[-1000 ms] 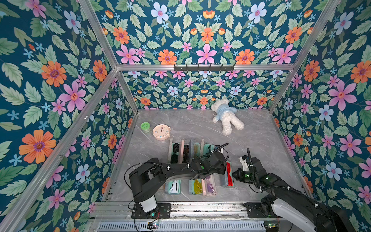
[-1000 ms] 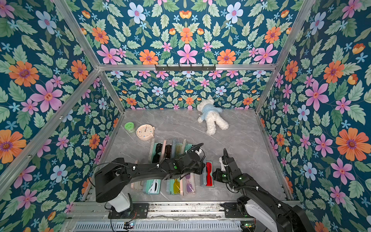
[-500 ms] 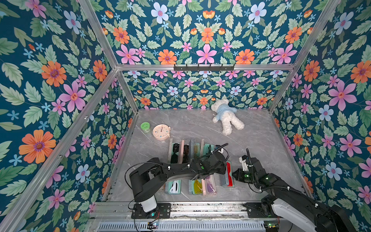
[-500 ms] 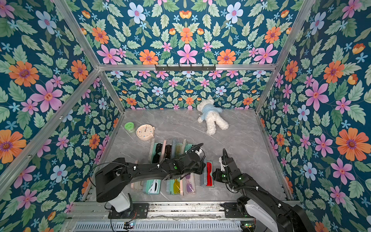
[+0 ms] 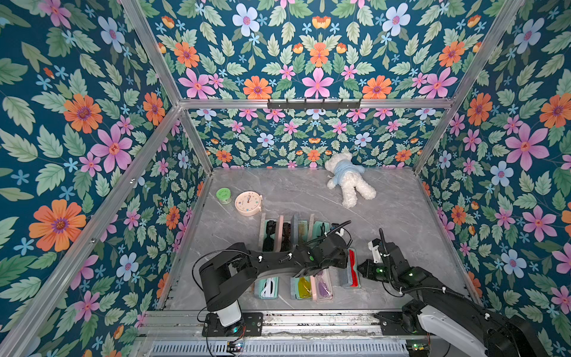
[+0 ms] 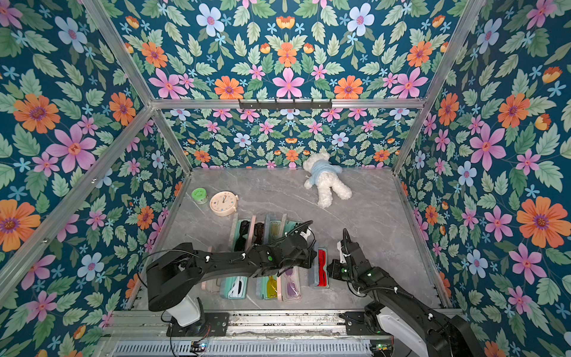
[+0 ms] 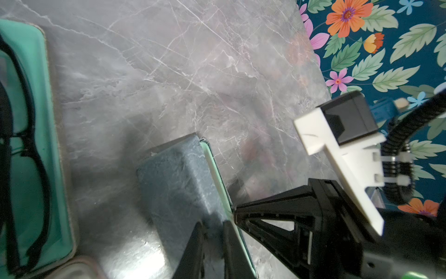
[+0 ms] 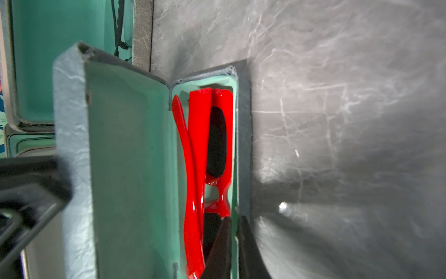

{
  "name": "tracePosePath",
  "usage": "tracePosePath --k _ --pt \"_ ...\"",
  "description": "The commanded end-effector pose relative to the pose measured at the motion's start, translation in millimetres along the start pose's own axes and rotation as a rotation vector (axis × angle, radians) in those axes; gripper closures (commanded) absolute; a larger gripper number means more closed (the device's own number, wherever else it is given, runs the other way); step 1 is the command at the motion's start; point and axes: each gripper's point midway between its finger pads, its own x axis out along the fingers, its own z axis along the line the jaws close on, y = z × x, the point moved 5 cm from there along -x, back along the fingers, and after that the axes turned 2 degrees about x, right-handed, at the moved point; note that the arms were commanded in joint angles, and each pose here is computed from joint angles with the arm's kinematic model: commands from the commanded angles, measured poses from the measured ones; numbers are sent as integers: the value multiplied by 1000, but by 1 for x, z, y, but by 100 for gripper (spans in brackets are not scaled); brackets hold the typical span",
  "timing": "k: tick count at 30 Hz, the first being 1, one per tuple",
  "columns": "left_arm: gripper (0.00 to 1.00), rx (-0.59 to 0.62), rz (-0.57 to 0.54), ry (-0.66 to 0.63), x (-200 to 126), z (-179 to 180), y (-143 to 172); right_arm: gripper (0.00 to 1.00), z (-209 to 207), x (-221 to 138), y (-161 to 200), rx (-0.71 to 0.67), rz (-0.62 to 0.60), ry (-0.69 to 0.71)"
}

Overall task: Close the glasses case
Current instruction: Close the glasses case at the center of the board.

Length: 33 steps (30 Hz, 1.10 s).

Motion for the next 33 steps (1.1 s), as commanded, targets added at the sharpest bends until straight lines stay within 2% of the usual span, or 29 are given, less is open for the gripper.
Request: tracePosePath --k 1,33 --pt "83 4 56 -42 2 10 12 89 2 -1 -3 -3 -19 -1" --pt "84 3 67 -31 8 8 14 89 1 -3 -3 -2 -29 0"
